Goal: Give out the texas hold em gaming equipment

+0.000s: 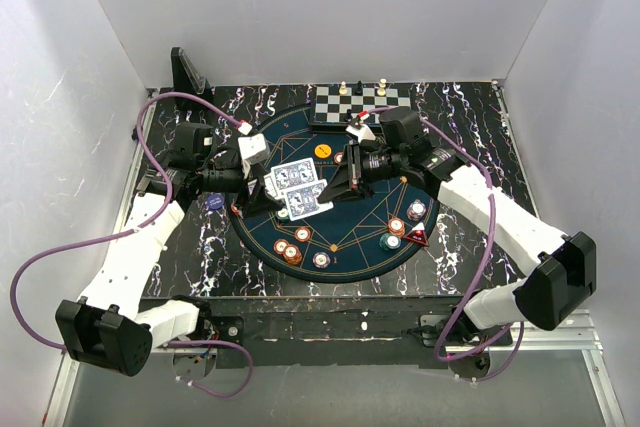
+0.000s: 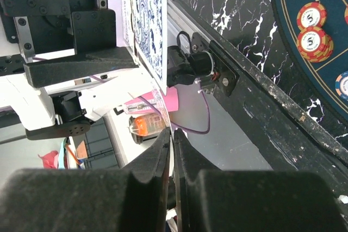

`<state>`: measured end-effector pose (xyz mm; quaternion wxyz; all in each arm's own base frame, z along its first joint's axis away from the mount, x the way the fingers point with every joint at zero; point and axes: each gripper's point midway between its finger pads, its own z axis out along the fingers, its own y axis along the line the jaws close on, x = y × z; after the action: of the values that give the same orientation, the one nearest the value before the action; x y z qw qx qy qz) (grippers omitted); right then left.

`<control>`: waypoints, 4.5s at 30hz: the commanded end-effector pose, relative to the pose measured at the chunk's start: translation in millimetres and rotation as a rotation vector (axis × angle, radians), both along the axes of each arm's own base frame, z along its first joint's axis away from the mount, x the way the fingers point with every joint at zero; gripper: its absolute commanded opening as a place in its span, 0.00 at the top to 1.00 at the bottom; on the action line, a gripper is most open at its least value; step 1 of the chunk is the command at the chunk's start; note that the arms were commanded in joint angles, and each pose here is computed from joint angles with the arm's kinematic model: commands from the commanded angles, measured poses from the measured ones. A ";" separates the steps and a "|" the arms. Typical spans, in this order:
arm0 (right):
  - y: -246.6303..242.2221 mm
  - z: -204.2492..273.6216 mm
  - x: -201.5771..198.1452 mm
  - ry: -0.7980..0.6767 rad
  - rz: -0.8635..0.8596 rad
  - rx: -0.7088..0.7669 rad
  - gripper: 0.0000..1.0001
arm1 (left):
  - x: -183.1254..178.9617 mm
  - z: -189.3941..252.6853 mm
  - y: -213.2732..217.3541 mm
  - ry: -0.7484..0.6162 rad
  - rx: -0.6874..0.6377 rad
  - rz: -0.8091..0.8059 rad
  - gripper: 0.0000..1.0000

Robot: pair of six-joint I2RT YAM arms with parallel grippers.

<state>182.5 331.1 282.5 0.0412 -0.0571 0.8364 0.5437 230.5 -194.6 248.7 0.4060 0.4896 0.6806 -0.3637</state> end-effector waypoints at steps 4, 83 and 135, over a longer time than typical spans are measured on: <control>-7.4 38.9 -8.1 -0.060 0.036 0.126 0.92 | 1.0 15.4 -0.3 -0.046 -0.030 0.004 1.00; -4.6 -15.3 140.9 -0.051 -0.225 0.068 0.14 | -10.1 11.6 7.8 -0.034 -0.004 -0.002 1.00; 21.9 14.6 38.3 -0.139 -0.016 0.098 0.68 | -13.0 20.8 8.3 -0.064 -0.008 -0.009 1.00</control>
<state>222.1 362.4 280.8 0.0810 -0.0827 0.8140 0.5692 222.6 -184.3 248.1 0.3990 0.4908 0.6906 -0.3508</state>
